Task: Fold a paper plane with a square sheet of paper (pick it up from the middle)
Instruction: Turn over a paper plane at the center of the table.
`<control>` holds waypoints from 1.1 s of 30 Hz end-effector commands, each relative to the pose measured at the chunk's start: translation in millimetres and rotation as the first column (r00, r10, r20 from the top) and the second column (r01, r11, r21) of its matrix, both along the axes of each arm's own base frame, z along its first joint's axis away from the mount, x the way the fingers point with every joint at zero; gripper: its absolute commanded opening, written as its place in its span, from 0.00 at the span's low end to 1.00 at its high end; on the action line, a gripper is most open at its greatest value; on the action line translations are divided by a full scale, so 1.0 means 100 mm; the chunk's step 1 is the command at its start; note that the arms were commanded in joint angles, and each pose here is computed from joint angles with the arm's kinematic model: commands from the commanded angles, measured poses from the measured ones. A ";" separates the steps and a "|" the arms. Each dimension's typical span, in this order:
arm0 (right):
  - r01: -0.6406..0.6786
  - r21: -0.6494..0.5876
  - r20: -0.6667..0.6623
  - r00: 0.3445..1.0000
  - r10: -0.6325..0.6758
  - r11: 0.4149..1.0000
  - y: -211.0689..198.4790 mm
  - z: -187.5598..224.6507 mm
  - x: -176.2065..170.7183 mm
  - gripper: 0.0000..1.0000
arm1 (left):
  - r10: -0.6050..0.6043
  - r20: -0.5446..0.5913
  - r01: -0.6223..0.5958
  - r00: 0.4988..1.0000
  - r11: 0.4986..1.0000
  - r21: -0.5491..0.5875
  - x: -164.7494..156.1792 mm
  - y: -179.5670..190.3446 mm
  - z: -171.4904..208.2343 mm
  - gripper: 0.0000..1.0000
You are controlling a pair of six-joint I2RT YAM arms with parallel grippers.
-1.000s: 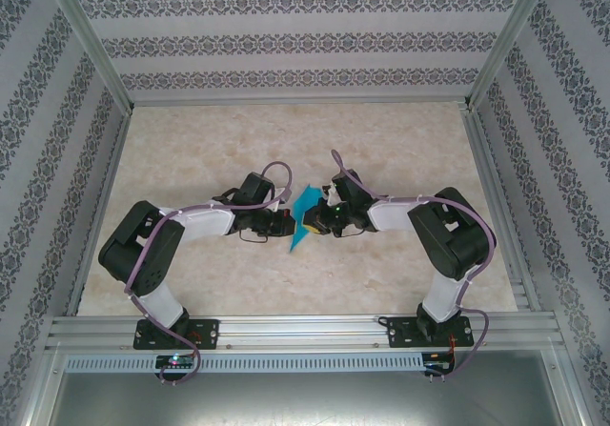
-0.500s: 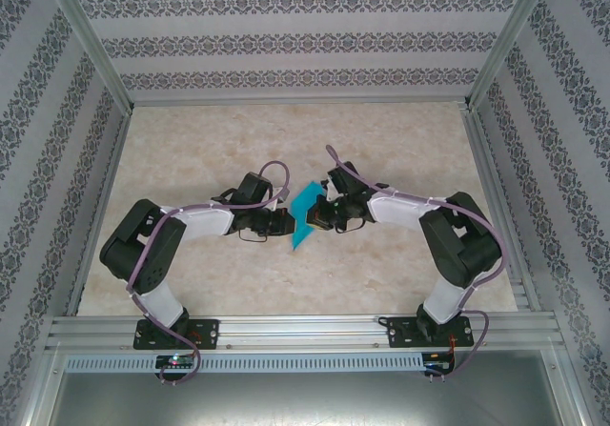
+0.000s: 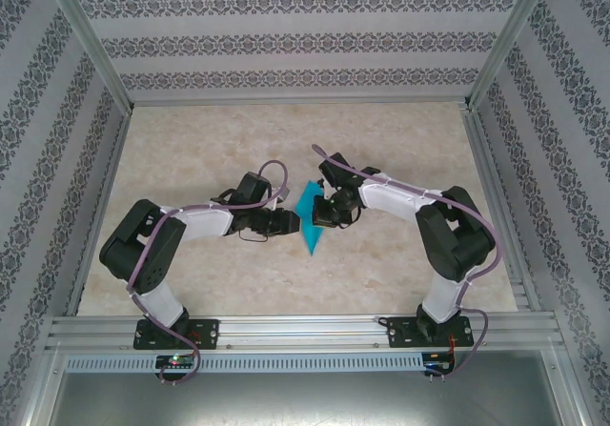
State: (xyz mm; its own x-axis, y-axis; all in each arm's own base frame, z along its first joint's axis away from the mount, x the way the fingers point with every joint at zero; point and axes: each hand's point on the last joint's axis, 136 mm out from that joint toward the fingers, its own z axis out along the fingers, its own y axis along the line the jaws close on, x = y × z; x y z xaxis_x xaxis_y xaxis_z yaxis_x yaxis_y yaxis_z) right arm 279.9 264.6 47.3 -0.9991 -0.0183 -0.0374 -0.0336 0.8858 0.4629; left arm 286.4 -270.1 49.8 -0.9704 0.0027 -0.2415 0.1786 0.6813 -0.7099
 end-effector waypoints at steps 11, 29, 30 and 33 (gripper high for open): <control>-0.077 -0.192 -0.015 0.997 0.075 0.978 0.02 -0.21 -0.03 0.09 | 0.021 -0.019 -0.020 1.000 0.999 0.029 -0.13 0.15 -0.06 0.34; -0.096 -0.197 -0.006 0.995 0.097 0.976 0.34 -0.18 0.00 0.23 | -0.010 -0.051 0.010 0.999 1.000 -0.003 -0.18 0.09 -0.19 0.14; -0.102 -0.209 -0.009 0.995 0.102 0.973 0.34 -0.20 -0.01 0.23 | -0.009 -0.047 0.009 0.999 1.000 -0.004 -0.18 0.10 -0.18 0.14; -0.112 -0.239 -0.014 0.994 0.112 0.965 0.36 -0.24 -0.01 0.21 | -0.011 -0.043 0.011 0.999 1.000 0.006 -0.21 0.12 -0.16 0.14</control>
State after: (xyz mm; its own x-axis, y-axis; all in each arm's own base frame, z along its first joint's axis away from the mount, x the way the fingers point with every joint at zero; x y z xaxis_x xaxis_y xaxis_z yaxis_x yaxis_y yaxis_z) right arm 280.3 302.7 30.1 -0.9896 -0.1394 -0.0347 -0.1434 0.9441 0.2967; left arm 265.2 -260.3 28.4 -0.9845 0.0101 -0.1751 0.1327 0.6954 -0.7062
